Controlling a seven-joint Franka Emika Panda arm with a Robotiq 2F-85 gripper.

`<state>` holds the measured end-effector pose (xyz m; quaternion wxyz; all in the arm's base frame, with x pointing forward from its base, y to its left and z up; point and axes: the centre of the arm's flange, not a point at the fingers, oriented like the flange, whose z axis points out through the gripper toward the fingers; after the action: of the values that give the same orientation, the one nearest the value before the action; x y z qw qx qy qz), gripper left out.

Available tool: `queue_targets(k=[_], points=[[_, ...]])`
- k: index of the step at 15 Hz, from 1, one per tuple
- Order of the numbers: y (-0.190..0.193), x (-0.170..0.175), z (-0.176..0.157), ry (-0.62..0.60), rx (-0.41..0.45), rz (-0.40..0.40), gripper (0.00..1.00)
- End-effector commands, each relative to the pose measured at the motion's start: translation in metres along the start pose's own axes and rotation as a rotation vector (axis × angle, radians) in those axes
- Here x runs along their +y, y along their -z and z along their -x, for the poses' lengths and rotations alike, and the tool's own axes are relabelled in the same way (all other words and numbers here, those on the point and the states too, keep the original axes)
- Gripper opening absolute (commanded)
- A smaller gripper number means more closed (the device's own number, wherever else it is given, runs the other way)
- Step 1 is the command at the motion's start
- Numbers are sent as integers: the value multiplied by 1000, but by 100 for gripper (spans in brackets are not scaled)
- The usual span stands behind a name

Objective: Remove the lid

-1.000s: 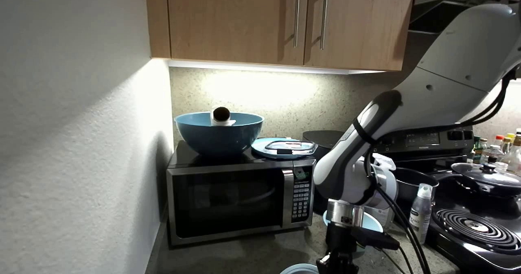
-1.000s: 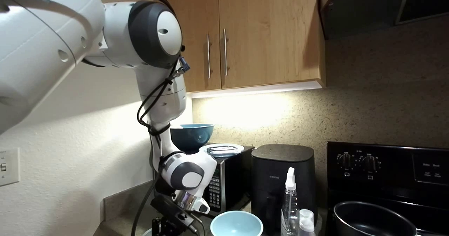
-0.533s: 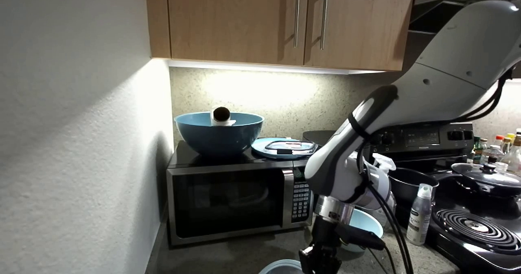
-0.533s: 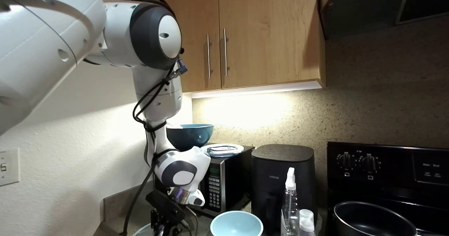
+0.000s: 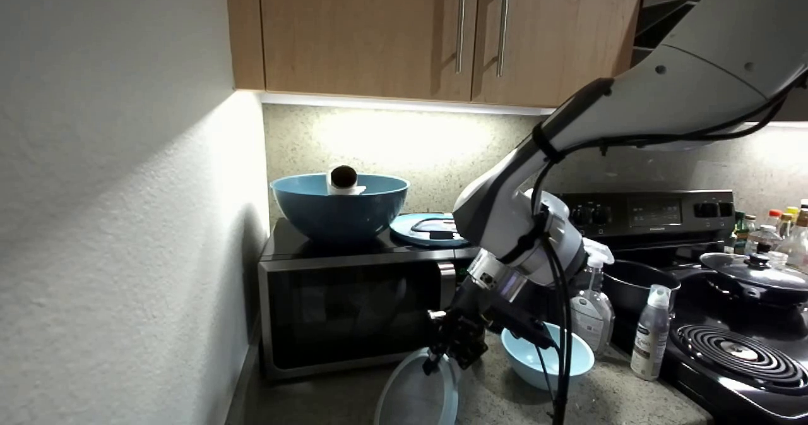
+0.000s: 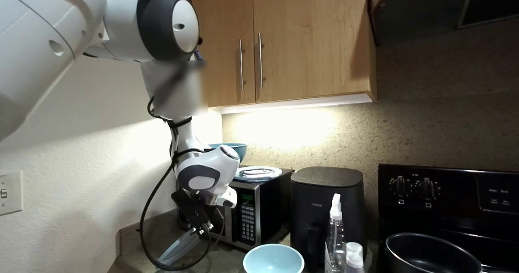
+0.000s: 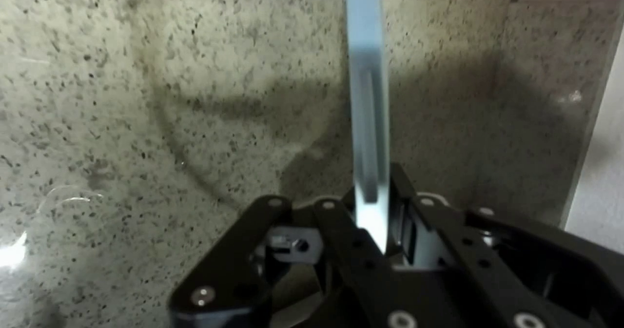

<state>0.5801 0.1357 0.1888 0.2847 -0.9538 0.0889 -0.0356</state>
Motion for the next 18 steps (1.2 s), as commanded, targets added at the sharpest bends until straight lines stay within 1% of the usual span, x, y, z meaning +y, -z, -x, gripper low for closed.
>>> queue_targets(k=[1,2,3,5,6,7,11,12,13,14,16,17,18], points=[[-11,16,-5,-65,96,39,2],[-17,23,-5,-65,84,72,2],[-21,28,-5,-72,96,92,2],[-26,35,-5,-80,84,134,2],[-27,37,-3,-91,66,160,34],[-27,37,-3,-84,76,183,35],[-30,39,0,-95,41,232,59],[-28,37,2,-93,46,240,66],[-27,35,5,-102,60,263,72],[-22,30,13,-115,121,325,80],[-10,17,21,-58,233,360,93],[-6,9,26,-35,288,381,98],[-5,3,33,-12,337,407,100]])
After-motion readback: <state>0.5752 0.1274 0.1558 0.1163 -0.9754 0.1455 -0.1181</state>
